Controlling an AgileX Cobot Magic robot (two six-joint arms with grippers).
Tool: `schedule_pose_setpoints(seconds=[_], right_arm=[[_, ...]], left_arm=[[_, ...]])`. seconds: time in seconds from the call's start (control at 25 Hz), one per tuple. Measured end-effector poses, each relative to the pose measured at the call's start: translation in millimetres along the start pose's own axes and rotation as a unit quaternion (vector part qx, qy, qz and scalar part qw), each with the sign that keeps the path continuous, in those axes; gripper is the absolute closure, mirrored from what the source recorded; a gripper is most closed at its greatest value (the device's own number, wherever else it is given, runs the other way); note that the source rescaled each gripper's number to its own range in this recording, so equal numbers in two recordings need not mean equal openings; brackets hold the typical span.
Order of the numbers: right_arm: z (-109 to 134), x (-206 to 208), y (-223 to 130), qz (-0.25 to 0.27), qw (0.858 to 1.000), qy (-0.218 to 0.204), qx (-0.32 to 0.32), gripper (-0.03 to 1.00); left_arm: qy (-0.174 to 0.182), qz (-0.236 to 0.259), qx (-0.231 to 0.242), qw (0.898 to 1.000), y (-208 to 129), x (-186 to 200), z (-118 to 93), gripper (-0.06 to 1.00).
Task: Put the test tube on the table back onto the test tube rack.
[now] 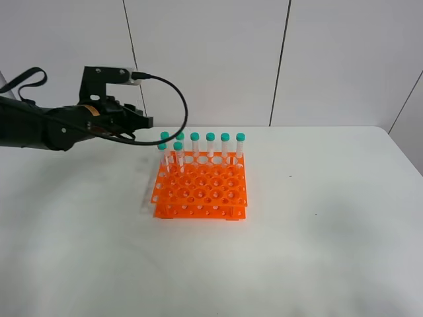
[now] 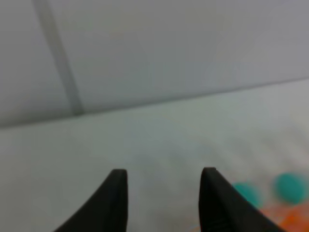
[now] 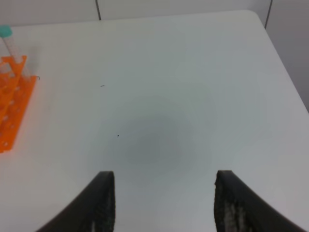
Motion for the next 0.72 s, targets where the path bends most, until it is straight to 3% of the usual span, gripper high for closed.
schedule_pose_setpoints(seconds=[0.24, 0.56, 0.72], right_arm=[[0.0, 0.0, 0.0, 0.0, 1.0, 0.0, 0.0, 0.22], [0.0, 0.0, 0.0, 0.0, 1.0, 0.0, 0.0, 0.22], [0.0, 0.0, 0.0, 0.0, 1.0, 0.0, 0.0, 0.22]], left_arm=[[0.023, 0.112, 0.027, 0.993, -31.4, 4.0, 36.1, 0.73], [0.002, 0.201, 0.0, 0.98, -51.9, 13.7, 34.4, 0.73], [-0.027, 0.272, -0.026, 0.961, -59.2, 32.8, 29.7, 0.73]])
Point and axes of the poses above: a point on each arm's last joint axis where the gripper is mounted, x pointing back along that axis away from the gripper, z along the wrist's bending axis when the last joint is at zero, y = z × x, the point moved 4 cm from there along -x, pointing out along that axis toward the gripper, and after that the axes turned 5 degrees about -x, right-handed, at the moved point
